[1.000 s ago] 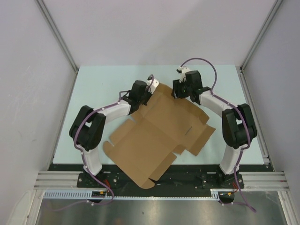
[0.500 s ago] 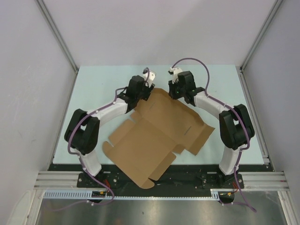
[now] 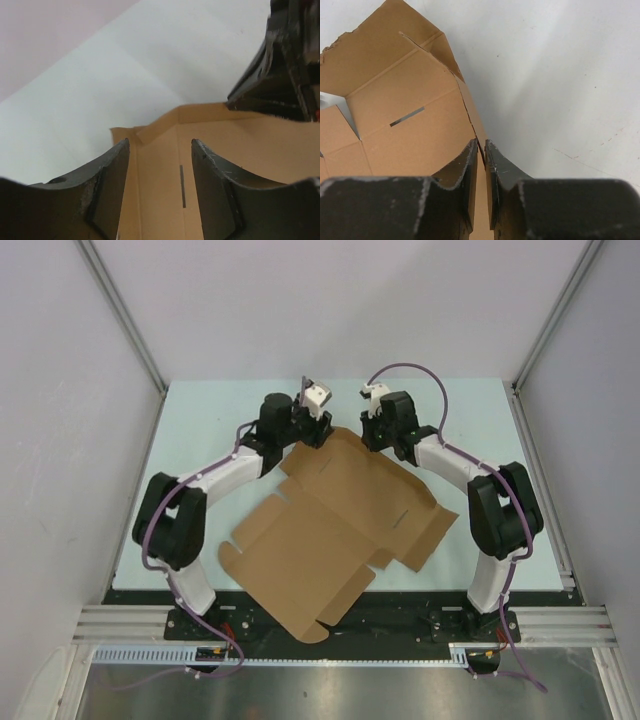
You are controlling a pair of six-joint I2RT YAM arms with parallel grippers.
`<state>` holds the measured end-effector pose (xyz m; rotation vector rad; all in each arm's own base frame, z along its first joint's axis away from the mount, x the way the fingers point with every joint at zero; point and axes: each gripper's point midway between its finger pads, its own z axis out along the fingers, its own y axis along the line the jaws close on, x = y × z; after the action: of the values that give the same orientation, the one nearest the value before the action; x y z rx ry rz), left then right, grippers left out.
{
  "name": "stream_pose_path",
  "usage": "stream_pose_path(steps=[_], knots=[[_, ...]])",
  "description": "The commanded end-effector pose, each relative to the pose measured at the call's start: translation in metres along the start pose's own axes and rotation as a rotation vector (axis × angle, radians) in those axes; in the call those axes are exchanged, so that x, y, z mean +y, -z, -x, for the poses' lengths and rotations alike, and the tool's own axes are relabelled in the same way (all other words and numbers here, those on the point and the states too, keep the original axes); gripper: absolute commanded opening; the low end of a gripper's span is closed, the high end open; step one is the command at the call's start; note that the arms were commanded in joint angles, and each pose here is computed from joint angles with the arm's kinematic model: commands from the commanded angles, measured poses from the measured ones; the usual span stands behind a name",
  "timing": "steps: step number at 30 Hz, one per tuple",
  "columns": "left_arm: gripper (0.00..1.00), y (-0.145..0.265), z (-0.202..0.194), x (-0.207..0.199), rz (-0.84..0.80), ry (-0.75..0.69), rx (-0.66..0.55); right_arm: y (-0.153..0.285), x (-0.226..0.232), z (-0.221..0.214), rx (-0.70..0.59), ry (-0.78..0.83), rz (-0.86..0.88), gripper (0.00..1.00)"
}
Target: Fold the paper box
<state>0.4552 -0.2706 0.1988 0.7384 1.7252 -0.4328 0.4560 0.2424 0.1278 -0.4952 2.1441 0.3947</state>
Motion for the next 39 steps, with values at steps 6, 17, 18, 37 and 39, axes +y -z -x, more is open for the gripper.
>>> stream_pose_path(steps=[6,17,18,37,39], knots=[[0.58,-0.025,-0.015,-0.016,-0.200,-0.086,-0.043,0.011,0.009,0.031,-0.056,0.015,0.032,0.15],[0.55,-0.054,-0.028,0.003,-0.163,-0.095,-0.013,0.009,0.017,0.026,-0.039,0.021,0.049,0.14],[0.54,-0.055,-0.030,0.003,-0.164,-0.097,-0.010,0.008,0.017,0.024,-0.036,0.021,0.050,0.14],[0.23,-0.059,-0.063,-0.038,-0.214,0.029,0.140,-0.001,0.024,0.032,-0.038,0.030,0.056,0.15],[0.23,-0.057,-0.064,-0.040,-0.213,0.050,0.144,0.000,0.024,0.031,-0.035,0.029,0.054,0.15]])
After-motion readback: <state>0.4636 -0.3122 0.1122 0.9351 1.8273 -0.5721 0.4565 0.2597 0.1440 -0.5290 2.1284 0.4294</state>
